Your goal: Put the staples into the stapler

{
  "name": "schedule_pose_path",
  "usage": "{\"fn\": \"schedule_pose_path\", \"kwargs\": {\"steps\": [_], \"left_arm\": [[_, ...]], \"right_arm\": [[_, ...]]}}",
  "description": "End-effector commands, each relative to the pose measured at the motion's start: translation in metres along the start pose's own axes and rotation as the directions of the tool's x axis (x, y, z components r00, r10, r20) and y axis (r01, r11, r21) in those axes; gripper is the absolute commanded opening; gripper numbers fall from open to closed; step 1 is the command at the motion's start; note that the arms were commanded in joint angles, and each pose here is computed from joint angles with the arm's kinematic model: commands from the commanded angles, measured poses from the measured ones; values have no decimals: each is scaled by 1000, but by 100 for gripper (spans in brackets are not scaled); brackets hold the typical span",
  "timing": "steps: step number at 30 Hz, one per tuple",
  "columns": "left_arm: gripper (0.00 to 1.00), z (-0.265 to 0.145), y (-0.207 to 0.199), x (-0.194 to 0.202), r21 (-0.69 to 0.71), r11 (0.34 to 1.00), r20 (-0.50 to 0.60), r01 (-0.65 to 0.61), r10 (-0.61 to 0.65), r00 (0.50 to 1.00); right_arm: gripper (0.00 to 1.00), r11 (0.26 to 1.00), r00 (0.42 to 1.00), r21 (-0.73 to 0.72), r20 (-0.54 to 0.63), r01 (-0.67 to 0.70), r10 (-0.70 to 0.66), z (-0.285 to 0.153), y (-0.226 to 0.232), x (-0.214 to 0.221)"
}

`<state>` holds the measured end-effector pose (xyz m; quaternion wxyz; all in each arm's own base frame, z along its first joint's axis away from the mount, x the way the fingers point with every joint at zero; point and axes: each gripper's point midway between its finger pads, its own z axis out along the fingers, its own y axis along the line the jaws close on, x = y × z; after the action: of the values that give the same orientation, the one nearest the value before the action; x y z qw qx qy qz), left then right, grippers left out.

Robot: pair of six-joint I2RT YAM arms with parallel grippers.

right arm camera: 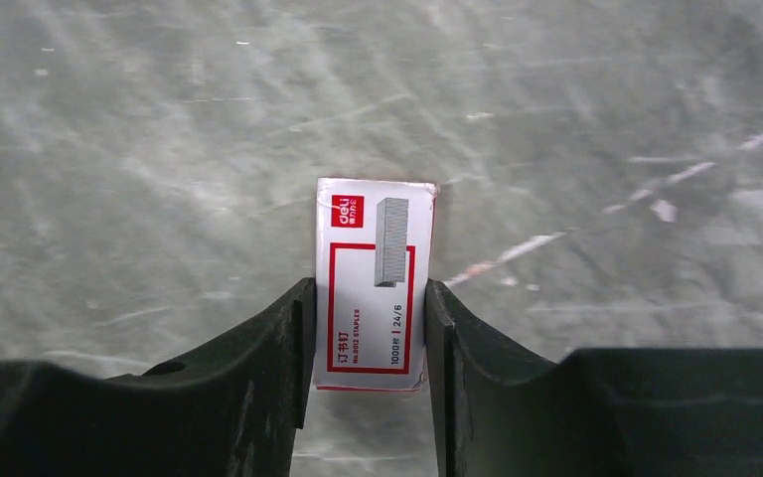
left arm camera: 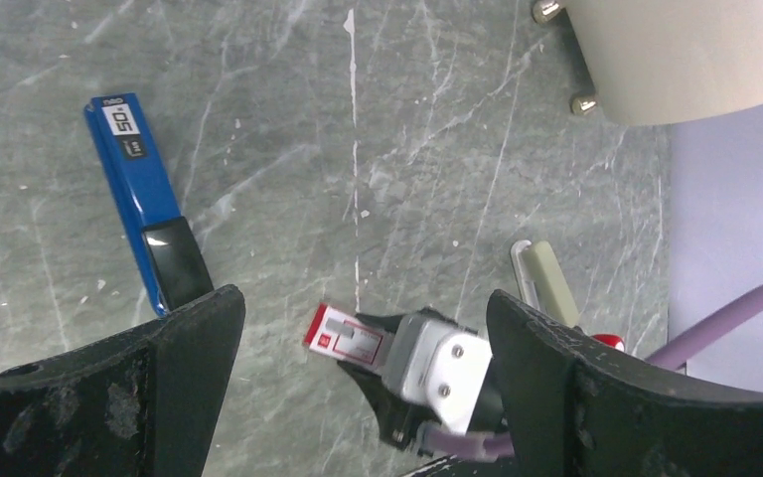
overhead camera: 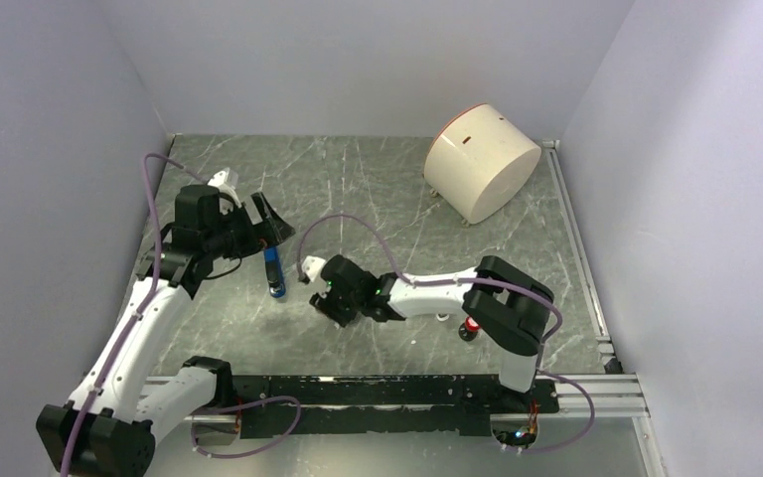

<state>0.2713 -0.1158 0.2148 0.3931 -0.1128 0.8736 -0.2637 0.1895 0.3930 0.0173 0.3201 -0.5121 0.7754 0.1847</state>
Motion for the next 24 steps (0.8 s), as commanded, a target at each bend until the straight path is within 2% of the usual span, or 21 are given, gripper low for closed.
{"fn": "schedule_pose_path", "kwargs": {"steps": [1,6,12,15,17,20,24], "left_arm": [[96,14,-10,-1,73,997,-25,-3,4,1000],[97,34,-6,4,61,998,-99,0,6,995],[95,62,-13,14,132,990,-174,41,-18,985],[94,77,-9,17,121,991,-206,65,-39,978],[92,86,-8,18,115,990,-221,85,-57,973],[85,99,-4,17,102,989,-224,108,-83,971],[72,114,10,20,36,992,-218,124,-113,969]], "right_arm": [[42,1000,996,-19,-82,18,-19,0,-28,15],[42,998,993,-54,-114,38,-44,8,-68,22],[43,974,977,-154,-103,169,-186,14,-100,24],[50,965,972,-173,-94,199,-217,17,-116,19],[58,958,968,-191,-90,213,-233,19,-121,18],[65,955,966,-219,-114,202,-230,19,-121,22],[66,959,975,-227,-106,170,-198,14,-121,23]]}}
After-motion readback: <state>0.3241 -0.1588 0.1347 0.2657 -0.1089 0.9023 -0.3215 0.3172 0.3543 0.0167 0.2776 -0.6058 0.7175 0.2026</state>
